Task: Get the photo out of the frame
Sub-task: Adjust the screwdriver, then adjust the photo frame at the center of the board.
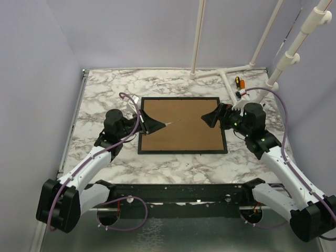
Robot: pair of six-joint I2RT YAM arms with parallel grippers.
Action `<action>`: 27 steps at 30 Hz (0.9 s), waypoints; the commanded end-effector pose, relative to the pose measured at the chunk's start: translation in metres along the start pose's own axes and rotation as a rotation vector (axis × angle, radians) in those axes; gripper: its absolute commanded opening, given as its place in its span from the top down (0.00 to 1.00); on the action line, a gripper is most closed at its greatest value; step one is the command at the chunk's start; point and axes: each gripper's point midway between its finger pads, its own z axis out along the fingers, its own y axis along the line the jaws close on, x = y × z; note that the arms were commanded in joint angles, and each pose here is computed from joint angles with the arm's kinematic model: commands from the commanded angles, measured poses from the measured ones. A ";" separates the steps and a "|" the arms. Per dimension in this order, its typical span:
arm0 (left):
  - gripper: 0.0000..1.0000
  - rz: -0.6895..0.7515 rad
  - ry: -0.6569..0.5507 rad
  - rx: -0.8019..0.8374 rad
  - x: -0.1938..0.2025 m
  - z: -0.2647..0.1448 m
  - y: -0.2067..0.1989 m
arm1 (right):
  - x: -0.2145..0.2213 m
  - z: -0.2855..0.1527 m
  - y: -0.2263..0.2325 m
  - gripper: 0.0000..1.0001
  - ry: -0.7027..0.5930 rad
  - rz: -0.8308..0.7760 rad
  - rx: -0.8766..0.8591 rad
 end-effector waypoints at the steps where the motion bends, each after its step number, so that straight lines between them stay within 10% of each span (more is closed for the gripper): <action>1: 1.00 0.081 -0.101 -0.050 -0.010 -0.011 0.006 | -0.001 -0.001 -0.044 0.00 -0.061 0.037 0.228; 15: 1.00 0.063 -0.080 -0.162 -0.003 -0.010 0.033 | 0.061 0.018 -0.121 0.05 0.296 0.023 0.588; 27: 1.00 0.021 0.007 -0.186 0.029 0.016 0.043 | 0.059 0.034 -0.163 0.06 0.231 0.116 0.617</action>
